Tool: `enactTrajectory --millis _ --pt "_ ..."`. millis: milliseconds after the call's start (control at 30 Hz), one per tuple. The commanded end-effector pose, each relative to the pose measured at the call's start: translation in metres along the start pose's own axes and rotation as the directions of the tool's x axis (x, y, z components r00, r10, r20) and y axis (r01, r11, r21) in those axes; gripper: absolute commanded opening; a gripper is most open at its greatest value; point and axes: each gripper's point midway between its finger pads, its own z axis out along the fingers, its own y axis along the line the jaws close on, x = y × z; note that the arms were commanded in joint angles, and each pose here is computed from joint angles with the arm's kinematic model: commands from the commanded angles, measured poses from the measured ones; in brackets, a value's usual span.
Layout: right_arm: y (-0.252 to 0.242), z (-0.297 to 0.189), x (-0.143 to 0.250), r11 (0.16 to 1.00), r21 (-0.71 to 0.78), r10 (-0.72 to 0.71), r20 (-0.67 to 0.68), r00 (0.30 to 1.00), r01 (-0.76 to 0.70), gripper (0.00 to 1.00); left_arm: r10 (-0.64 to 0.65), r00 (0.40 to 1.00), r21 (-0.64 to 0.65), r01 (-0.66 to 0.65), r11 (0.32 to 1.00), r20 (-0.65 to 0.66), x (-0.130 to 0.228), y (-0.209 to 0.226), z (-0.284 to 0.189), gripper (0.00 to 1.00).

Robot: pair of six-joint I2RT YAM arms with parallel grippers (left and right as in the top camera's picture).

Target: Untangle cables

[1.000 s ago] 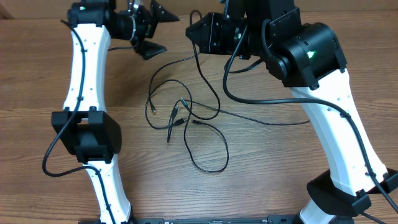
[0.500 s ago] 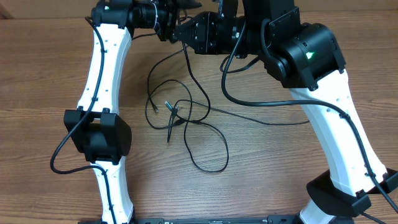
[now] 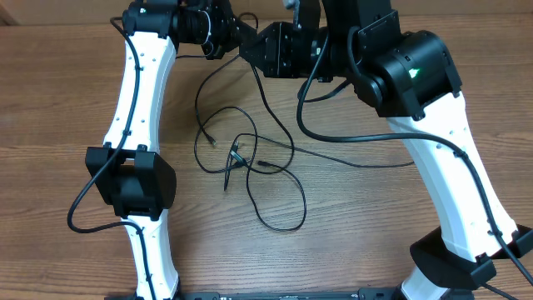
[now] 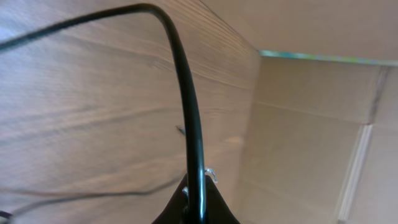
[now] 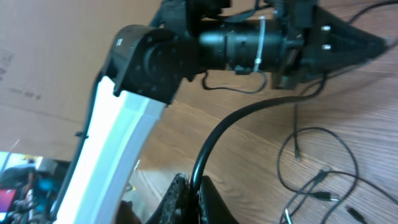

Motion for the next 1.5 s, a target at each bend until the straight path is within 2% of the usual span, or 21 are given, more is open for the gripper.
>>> enactTrajectory --millis 0,200,467,567,667,733,833,1067,1167,1300,1467 --pt "-0.014 -0.003 -0.005 0.996 0.088 -0.016 0.037 0.999 0.012 0.16 0.174 0.981 -0.076 -0.168 0.983 0.083 -0.013 0.002 -0.013 0.04" --pt "-0.057 -0.012 -0.001 0.949 0.314 -0.004 0.059 0.998 -0.015 0.49 0.298 0.928 -0.032 -0.299 0.954 0.225 -0.012 -0.058 -0.069 0.04" --pt "-0.098 -0.027 0.012 0.854 0.52 0.017 0.043 0.999 -0.037 0.81 0.479 0.749 0.042 -0.557 0.83 0.457 0.042 -0.171 -0.179 0.04" --pt "-0.109 -0.029 0.018 0.824 0.566 0.022 0.018 1.0 -0.028 0.88 0.481 0.739 0.166 -0.61 0.775 0.471 0.084 -0.21 -0.21 0.04" --pt "-0.119 -0.03 0.021 0.796 0.605 0.026 0.004 1.0 -0.023 0.94 0.531 0.712 0.285 -0.684 0.671 0.459 0.127 -0.242 -0.234 0.04" --pt "-0.121 -0.029 0.022 0.791 0.611 0.03 -0.001 1.0 -0.023 0.97 0.546 0.7 0.326 -0.705 0.63 0.461 0.145 -0.253 -0.247 0.04" --pt "-0.123 -0.026 0.023 0.79 0.613 0.032 -0.005 0.999 -0.022 0.98 0.552 0.678 0.322 -0.726 0.608 0.486 0.156 -0.26 -0.259 0.04" --pt "-0.125 -0.026 0.026 0.783 0.621 0.041 -0.02 0.999 -0.02 1.0 0.542 0.648 0.254 -0.735 0.628 0.535 0.149 -0.258 -0.265 0.04" --pt "-0.126 -0.027 0.028 0.781 0.624 0.038 -0.033 0.999 -0.009 1.0 0.53 0.684 0.219 -0.693 0.687 0.501 0.143 -0.241 -0.255 0.04" --pt "-0.129 -0.029 0.029 0.776 0.631 0.035 -0.042 0.998 0.0 1.0 0.48 0.789 0.165 -0.57 0.805 0.383 0.147 -0.203 -0.228 0.04" --pt "-0.142 -0.038 0.021 0.761 0.648 0.057 -0.013 0.998 -0.035 1.0 0.446 0.862 0.189 -0.493 0.85 0.241 0.174 -0.191 -0.201 0.04"
